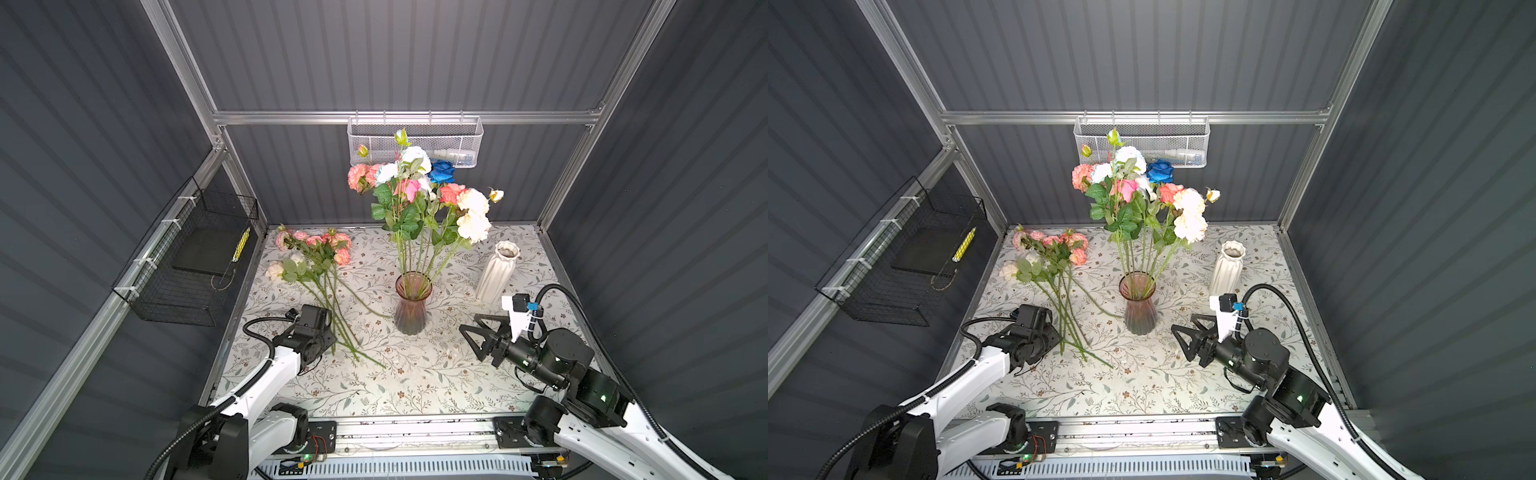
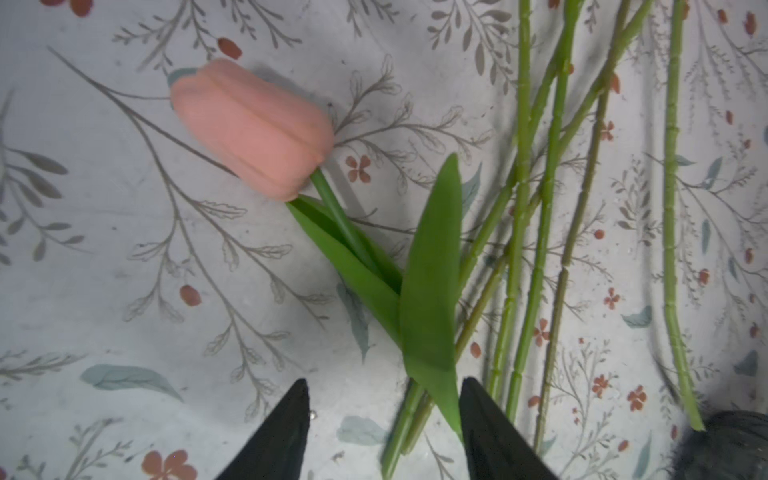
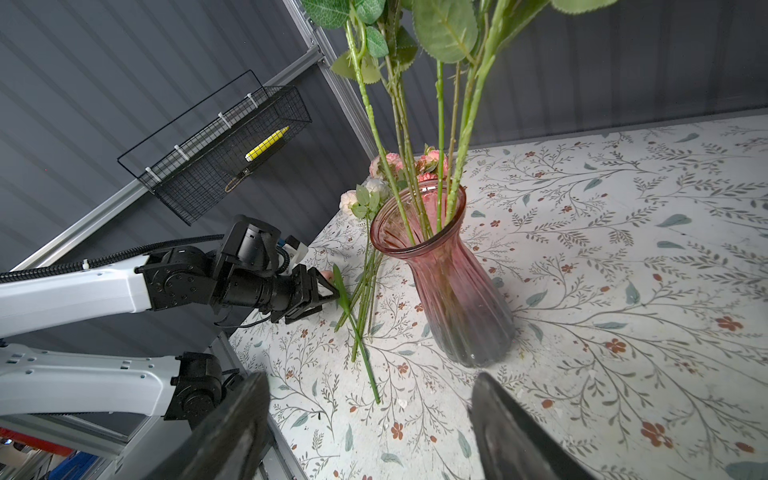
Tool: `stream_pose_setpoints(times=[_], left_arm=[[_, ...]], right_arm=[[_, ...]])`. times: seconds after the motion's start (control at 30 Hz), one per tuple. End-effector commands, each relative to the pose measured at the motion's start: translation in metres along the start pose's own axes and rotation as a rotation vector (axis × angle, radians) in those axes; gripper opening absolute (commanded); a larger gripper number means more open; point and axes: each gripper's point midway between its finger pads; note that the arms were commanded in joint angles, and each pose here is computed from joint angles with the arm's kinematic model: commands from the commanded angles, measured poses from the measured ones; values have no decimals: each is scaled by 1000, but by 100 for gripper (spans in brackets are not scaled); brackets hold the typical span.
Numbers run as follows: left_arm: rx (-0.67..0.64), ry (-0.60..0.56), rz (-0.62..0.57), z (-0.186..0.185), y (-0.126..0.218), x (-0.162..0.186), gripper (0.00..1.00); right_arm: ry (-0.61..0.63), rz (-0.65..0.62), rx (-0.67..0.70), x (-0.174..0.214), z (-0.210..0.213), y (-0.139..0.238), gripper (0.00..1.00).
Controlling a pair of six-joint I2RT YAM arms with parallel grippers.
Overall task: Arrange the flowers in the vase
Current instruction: 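Grasp the pink tulip stem on the table with the left gripper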
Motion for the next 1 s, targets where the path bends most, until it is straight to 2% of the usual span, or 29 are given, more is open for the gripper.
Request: stream_pose_setpoints(times=[0.0,0.2,0.43,0.87,0.97], left_arm=[[102,32,-10,-20,19,-8,58],[155,137,89,-29,14,19,51],[130,143,105,-55,4,25,45],[30,164,121,-35,-15,37,35],[0,153,132,-31,-22,41,29]], right_arm=[[13,-5,17,2,-5,2,78],[19,0,18,5,-7,-3,78],[17,-9,21,6,-9,1,78],[34,-48,38,3,-13,18,79],[37,-44,44,4,-15,18,79]])
Point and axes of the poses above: each gripper's point midway between its finger pads, its own y axis back along the fingers, its own z axis along the line the jaws close on, x = y × z, and after that the axes turned 6 degrees about -y, right-handed
